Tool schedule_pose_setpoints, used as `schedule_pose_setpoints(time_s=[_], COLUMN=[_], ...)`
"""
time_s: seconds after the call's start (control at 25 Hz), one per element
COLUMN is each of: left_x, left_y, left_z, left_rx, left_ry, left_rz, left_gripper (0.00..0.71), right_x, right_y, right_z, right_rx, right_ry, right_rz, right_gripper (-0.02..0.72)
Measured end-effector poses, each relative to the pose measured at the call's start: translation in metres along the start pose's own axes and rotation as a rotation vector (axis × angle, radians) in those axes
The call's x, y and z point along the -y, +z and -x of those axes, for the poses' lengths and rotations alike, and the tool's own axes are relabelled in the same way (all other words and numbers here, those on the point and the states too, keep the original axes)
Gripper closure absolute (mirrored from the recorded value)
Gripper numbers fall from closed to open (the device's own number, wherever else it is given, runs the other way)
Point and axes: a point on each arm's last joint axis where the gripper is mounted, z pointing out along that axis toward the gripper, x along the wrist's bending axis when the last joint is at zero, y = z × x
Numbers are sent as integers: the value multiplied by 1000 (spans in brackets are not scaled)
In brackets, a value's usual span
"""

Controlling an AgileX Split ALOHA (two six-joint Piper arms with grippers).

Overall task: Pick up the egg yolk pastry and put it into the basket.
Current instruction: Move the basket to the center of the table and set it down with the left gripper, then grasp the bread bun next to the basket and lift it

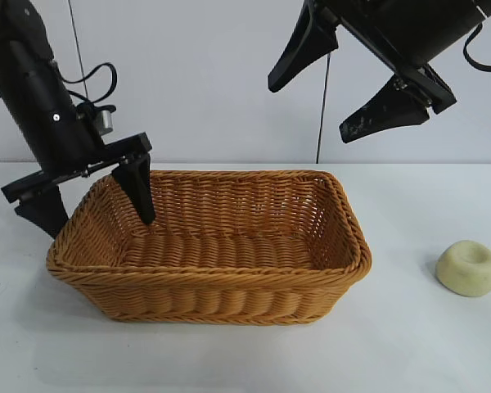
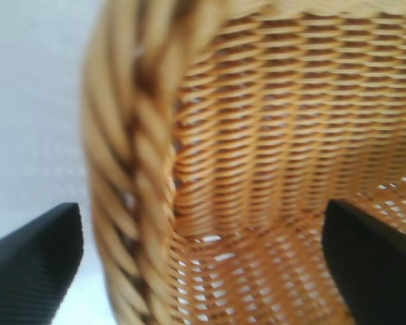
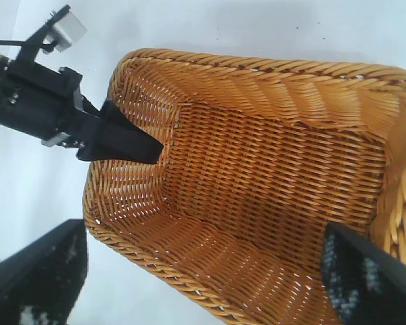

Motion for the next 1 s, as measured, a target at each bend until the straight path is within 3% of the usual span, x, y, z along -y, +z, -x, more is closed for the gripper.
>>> schedule_pose_setpoints(time_s=[0.16,0.32,0.52,0.72,1.0], left_x=[-10,-17,-19,-21,-25], left_y=[-47,-91,-107,-113,-139], left_z=[19,29,26,12,-41], left_rx=[-41,-147,-255,-335,-363], left_ry=[64,102,113,109,-13], left_rz=[137,282,335,347,383], left_gripper=[18,18,18,18,18], right_x=[0,0,0,0,0], right_y=[0,0,0,0,0], right_z=[0,0,0,0,0], right_rx=[0,0,0,0,0], right_ry=[0,0,0,0,0], right_rz=[0,0,0,0,0], right_gripper=[38,38,38,38,38])
